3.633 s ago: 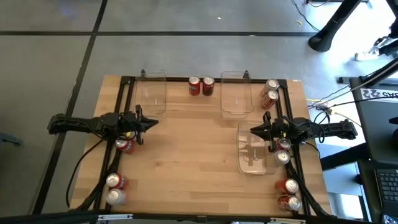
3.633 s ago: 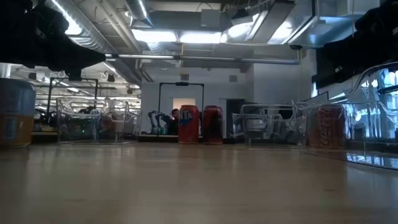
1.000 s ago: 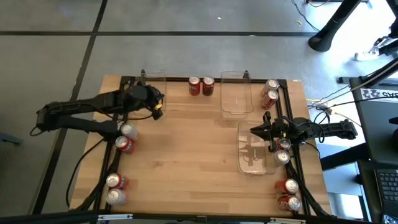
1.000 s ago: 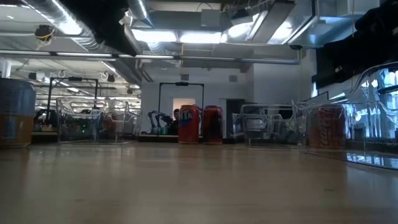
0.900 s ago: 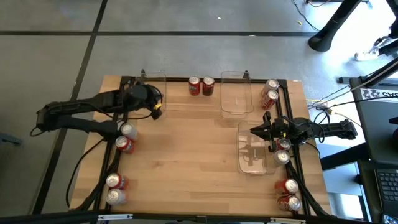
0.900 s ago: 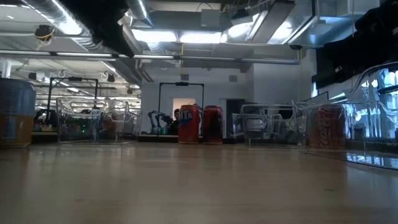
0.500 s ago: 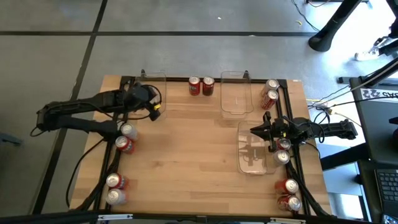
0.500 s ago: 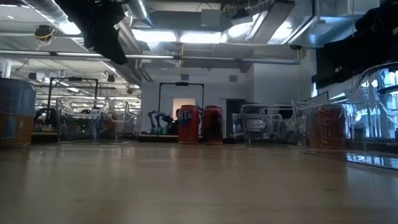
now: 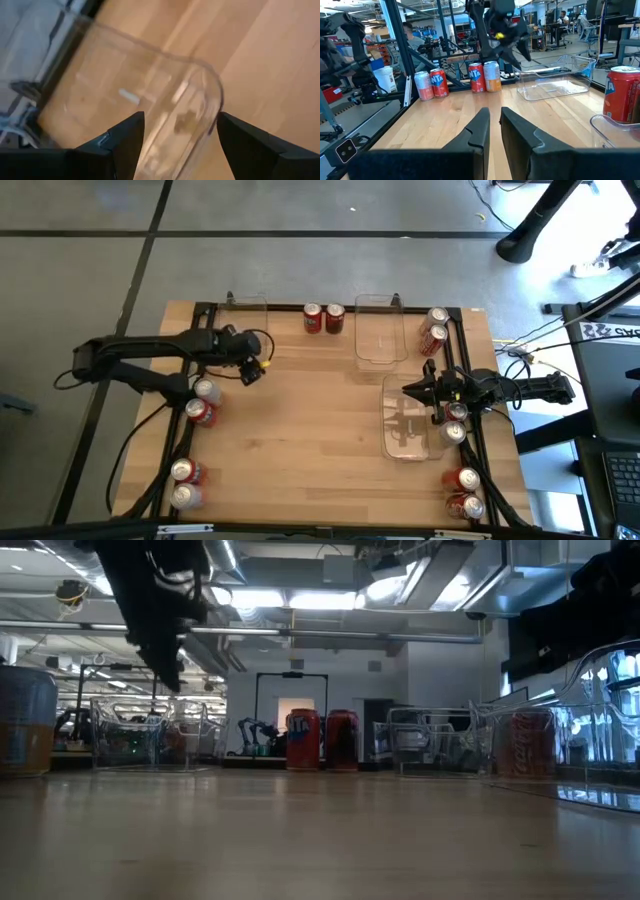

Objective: Sort soda cans
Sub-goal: Move the top left transparent bin to the bottom left side of the table

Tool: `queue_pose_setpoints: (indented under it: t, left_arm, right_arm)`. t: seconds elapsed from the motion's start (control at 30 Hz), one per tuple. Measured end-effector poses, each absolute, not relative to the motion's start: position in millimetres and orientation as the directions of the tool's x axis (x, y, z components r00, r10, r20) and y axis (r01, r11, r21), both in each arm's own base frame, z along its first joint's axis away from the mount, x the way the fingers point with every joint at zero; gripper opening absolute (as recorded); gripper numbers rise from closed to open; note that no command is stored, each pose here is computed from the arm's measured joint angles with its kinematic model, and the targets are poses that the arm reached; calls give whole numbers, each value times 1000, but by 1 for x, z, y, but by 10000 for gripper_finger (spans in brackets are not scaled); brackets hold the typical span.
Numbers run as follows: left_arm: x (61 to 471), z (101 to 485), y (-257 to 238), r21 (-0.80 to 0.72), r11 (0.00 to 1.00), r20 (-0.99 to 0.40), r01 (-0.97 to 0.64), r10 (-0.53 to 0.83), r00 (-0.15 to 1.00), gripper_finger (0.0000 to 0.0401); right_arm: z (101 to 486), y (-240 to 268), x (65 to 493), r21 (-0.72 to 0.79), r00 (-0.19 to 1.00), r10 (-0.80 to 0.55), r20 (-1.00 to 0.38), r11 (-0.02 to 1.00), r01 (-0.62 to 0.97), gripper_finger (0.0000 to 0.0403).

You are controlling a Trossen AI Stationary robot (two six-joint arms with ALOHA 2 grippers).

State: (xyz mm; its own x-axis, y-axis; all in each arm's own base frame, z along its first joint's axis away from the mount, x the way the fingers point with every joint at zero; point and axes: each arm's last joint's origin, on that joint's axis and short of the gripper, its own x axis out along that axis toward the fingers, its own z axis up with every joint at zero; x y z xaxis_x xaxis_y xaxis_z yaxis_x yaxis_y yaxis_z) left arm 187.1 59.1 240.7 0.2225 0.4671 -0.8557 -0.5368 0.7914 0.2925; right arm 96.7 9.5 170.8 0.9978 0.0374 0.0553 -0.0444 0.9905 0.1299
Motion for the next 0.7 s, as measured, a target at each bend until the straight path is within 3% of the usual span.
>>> queue_pose_setpoints:
  t: [0.17,0.4,0.57,0.7]
  left_arm:
    - [191,226,64,214,831,-928,-513,336,158,238]
    - [194,212,76,257,862,-948,-436,312,57,237]
    - [201,208,78,250,910,-952,-330,293,88,231]
    - [204,207,77,175,928,-964,-329,230,135,200]
  right_arm:
    - [171,10,97,130,998,37,55,991,-44,49]
    - [171,10,97,130,998,38,55,991,-44,49]
    - [171,10,97,130,998,37,55,991,-44,49]
    - [171,10,97,130,998,37,55,991,-44,49]
